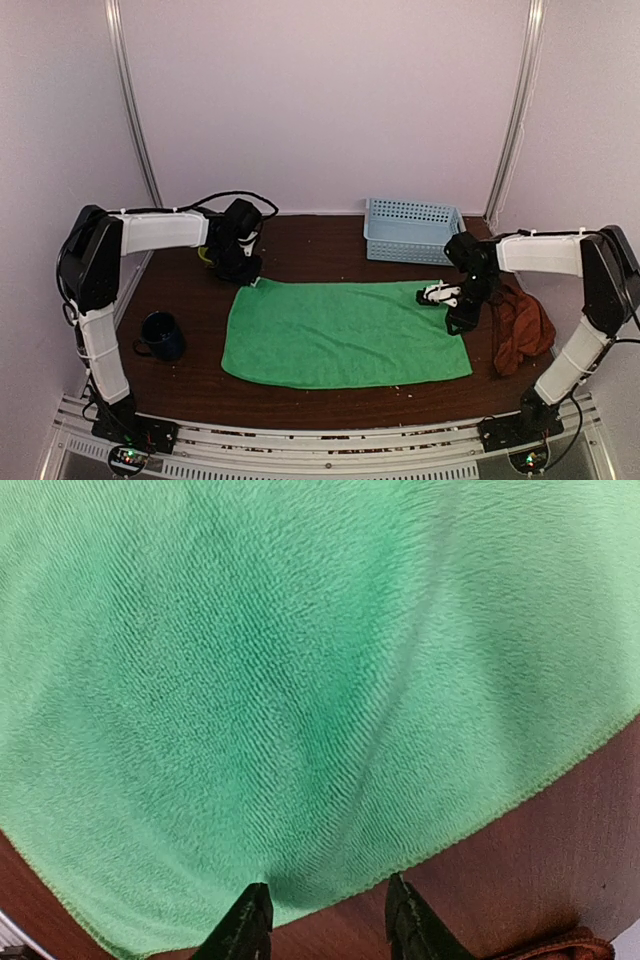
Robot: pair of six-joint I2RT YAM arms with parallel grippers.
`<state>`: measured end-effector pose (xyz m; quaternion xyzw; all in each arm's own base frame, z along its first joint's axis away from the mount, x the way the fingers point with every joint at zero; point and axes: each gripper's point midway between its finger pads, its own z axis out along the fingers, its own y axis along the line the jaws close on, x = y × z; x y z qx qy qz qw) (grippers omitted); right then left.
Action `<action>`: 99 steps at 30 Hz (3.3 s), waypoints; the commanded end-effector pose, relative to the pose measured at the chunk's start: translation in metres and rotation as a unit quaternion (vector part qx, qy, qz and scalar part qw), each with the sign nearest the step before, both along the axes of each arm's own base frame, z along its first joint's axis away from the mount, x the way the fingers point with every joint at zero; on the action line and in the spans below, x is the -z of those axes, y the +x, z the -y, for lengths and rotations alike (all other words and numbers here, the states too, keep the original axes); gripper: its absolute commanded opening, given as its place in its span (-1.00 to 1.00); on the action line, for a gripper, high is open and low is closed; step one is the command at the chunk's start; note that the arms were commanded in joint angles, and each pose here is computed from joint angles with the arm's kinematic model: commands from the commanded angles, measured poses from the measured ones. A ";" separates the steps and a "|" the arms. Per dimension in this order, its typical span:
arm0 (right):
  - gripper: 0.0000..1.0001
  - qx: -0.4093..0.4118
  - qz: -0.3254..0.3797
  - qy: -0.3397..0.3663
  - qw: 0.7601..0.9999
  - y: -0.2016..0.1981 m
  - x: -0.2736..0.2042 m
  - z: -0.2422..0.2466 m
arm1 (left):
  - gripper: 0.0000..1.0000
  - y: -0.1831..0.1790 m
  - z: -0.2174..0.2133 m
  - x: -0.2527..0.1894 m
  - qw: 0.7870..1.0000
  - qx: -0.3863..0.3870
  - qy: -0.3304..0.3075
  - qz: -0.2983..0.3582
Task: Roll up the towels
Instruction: Smooth out the towel at the center of the board, then pick up the towel from the center of the board, then fold the towel at the center of the board.
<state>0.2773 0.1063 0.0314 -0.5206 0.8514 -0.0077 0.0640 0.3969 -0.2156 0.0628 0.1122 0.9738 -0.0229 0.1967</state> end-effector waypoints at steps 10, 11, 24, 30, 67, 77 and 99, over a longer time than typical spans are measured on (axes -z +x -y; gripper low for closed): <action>-0.19 0.224 0.075 0.148 0.960 0.125 -0.043 -0.006 | -1.00 0.003 0.002 -0.010 1.000 0.018 -0.017 0.016; -0.19 0.235 0.080 0.147 0.958 0.133 -0.041 -0.006 | -1.00 0.003 0.003 -0.010 0.999 0.020 -0.020 0.017; -0.18 0.290 0.103 0.094 0.947 0.165 -0.008 0.012 | -1.00 0.007 -0.005 -0.009 0.999 0.015 0.000 0.035; -0.18 0.284 0.077 0.106 0.950 0.166 0.008 0.003 | -1.00 0.006 -0.007 -0.006 0.999 0.013 0.003 0.036; -1.00 0.236 0.163 0.236 0.928 0.146 -0.088 0.000 | -1.00 -0.010 -0.026 -0.069 0.992 0.030 -0.021 0.119; -1.00 0.165 0.129 0.267 0.941 0.087 -0.083 -0.013 | -1.00 -0.056 -0.021 -0.055 0.992 0.076 -0.070 0.072; -1.00 0.068 0.069 0.215 0.972 0.005 -0.048 -0.002 | -1.00 -0.136 -0.023 -0.024 0.984 0.126 -0.119 -0.047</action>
